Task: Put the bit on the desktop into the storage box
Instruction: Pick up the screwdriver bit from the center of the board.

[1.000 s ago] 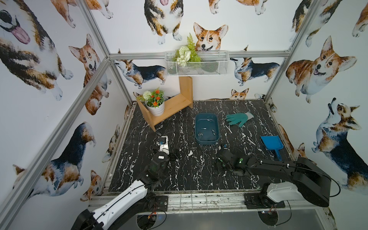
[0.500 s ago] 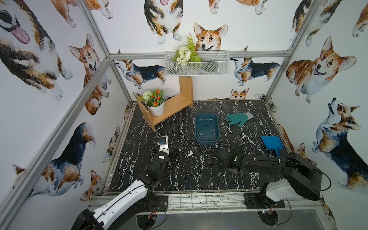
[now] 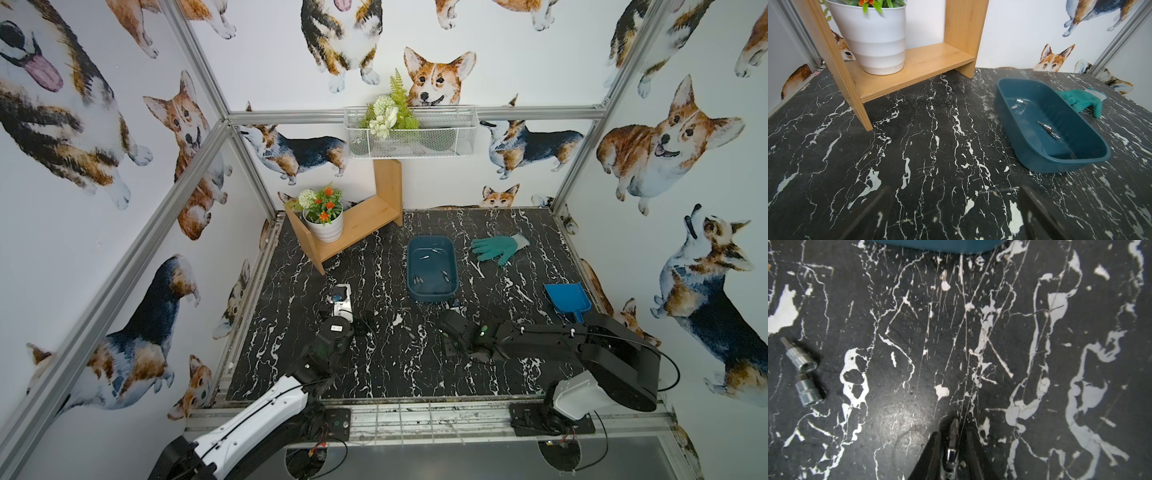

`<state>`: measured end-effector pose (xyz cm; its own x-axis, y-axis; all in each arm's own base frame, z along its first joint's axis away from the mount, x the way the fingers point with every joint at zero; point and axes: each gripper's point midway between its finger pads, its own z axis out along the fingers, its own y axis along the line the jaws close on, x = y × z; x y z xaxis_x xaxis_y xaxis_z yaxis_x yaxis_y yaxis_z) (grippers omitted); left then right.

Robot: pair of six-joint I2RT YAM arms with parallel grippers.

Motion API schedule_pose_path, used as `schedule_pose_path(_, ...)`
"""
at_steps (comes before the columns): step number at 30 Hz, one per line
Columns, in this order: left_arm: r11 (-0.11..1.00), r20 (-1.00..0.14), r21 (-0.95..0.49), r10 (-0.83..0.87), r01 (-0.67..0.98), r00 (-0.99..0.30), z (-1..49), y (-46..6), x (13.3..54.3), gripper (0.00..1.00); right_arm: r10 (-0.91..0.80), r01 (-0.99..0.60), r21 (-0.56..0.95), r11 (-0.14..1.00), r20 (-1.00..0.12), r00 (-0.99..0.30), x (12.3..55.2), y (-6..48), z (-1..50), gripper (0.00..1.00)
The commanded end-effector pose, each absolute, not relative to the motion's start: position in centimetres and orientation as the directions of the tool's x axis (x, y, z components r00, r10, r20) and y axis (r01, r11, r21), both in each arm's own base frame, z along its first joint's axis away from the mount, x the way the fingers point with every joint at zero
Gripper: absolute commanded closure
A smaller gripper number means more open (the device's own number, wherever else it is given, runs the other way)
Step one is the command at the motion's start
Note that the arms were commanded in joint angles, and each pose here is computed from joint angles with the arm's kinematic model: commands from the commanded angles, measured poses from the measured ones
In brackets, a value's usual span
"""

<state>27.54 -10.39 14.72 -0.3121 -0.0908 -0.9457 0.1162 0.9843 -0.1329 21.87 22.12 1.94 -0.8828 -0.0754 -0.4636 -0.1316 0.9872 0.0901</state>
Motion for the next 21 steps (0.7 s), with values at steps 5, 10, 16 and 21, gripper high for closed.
schedule_pose_path(5, 0.984, -0.953, -0.134, -0.096, 0.115, -0.286, 15.4, -10.4, 27.7, 0.0, -0.131, -0.15, 0.019, 0.989, -0.387, -0.913, 20.3, 20.5, 0.8, 0.81)
schedule_pose_path(10, 0.984, -0.953, -0.134, -0.097, 0.114, -0.286, 15.3, -10.3, 27.7, 0.0, -0.145, -0.162, 0.012, 0.987, -0.382, -0.912, 20.5, 20.8, 1.0, 0.87)
schedule_pose_path(16, 0.984, -0.954, -0.135, -0.097, 0.116, -0.285, 15.4, -10.3, 27.7, 0.0, -0.148, -0.167, 0.013, 0.986, -0.396, -0.906, 20.7, 21.0, 1.6, 0.87)
schedule_pose_path(21, 0.983, -0.955, -0.145, -0.108, 0.116, -0.277, 15.6, -10.3, 27.6, 0.0, -0.15, -0.176, 0.021, 0.984, -0.427, -0.891, 21.3, 21.4, 2.6, 0.89)
